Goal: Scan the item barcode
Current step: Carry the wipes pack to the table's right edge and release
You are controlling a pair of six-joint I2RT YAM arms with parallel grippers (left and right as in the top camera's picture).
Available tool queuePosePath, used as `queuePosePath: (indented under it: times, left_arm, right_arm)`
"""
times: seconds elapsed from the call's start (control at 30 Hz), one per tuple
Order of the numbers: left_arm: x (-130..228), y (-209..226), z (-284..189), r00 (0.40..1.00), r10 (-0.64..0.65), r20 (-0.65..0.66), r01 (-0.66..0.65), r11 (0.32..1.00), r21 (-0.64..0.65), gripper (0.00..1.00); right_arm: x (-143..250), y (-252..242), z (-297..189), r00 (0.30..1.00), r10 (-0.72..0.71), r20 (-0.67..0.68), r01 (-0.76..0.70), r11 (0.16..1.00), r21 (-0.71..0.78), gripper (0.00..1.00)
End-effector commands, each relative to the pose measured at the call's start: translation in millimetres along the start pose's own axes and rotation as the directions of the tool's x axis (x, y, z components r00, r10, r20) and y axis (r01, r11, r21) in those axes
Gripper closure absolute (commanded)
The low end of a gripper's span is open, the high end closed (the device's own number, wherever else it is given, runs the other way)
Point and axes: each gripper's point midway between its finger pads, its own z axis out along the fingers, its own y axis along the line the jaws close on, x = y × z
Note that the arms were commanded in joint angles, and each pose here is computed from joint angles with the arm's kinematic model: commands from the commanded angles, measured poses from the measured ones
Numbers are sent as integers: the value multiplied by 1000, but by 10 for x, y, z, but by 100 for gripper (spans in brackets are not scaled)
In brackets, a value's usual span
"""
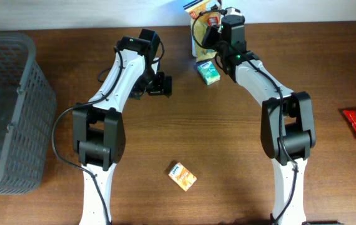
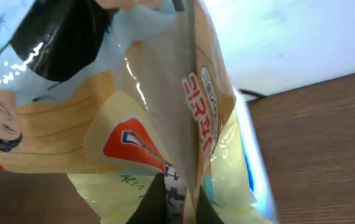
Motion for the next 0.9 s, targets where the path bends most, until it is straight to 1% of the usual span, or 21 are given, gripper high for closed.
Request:
queuePosePath:
  times: [0.0,0.07,0.13,0.2,0.23,0.27,0.3,0.33,0.37,0.4,0.43,0.5,0.53,0.57,0.6,0.63,0.67,0.7,0.77,0.8,0.87]
  left_arm:
    - [-2,-28,-37,1000,18,6,-18,1000,12,1]
    - [-1,-28,-37,1000,18,5,-18,1000,12,1]
    - [0,-28,-37,1000,18,5,-18,1000,11,1]
    - [-1,-28,-37,1000,18,5,-18,1000,12,1]
    - [-1,-28,-37,1000,18,5,-18,1000,12,1]
    - [-1,-28,-37,1000,18,5,-18,1000,12,1]
    - [-1,-28,-37,1000,18,5,-18,1000,12,1]
    - [-1,-28,-37,1000,18,5,-18,1000,12,1]
    - [-1,-28,-37,1000,18,5,-18,1000,12,1]
    - [-1,-28,-37,1000,18,5,-18,1000,12,1]
    - [-2,-28,-37,1000,18,6,-18,1000,12,1]
    - [-2,-28,-37,1000,18,6,-18,1000,12,1]
    - [-2,-28,-37,1000,18,6,-18,1000,12,1]
    - [-2,-28,-37,1000,18,6,-18,1000,12,1]
    - [-2,-28,-37,1000,18,6,-18,1000,12,1]
    - [-2,-28,-37,1000,18,6,-18,1000,12,1]
    - [0,-28,-37,1000,18,5,-18,1000,11,1]
    - [14,-24,-37,1000,17,-1,-17,1000,10,1]
    - [12,-24,-37,1000,17,0,-17,1000,10,1]
    - [17,-23,-37,1000,17,-2,-17,1000,10,1]
    - [14,-24,-37,1000,17,-1,-17,1000,10,1]
  right_arm:
    - [-280,370,-167,999,32,31,-29,994,-103,96]
    - [-461,455,-327,998,46,50,-40,993,-111,96]
    - [-712,357,-557,996,59,69,-55,996,-69,96]
    - [-1200,-186,-1115,989,105,106,-115,989,95,96]
    - [-1371,-508,-1391,984,130,124,-151,972,180,96]
    - [-1505,-982,-1735,976,167,142,-203,932,300,96]
    - [-1530,-1382,-1982,968,204,146,-246,886,393,96]
    - [-1429,-2047,-2354,950,280,139,-310,784,538,96]
    - [-1270,-2534,-2651,930,341,136,-344,679,648,96]
    - [-1153,-2947,-2929,909,387,156,-371,580,725,96]
    - [-983,-3431,-3273,880,434,192,-397,452,799,96]
    - [-710,-4037,-3667,826,506,249,-445,313,839,96]
    - [-647,-4296,-3665,844,501,189,-404,362,840,95]
    - [-644,-4331,-3608,857,493,150,-380,409,829,90]
    - [-631,-4355,-3546,868,484,115,-358,447,820,59]
    - [-605,-4372,-3519,866,487,110,-356,446,821,36]
    - [-621,-4359,-3486,868,485,110,-359,458,813,19]
    - [-651,-4241,-3344,877,477,60,-347,541,766,9]
    - [-734,-3837,-3076,870,493,-18,-386,703,597,8]
    - [-845,-3509,-2959,868,494,-53,-416,781,465,8]
    - [-985,-2837,-2747,876,460,-142,-424,877,224,8]
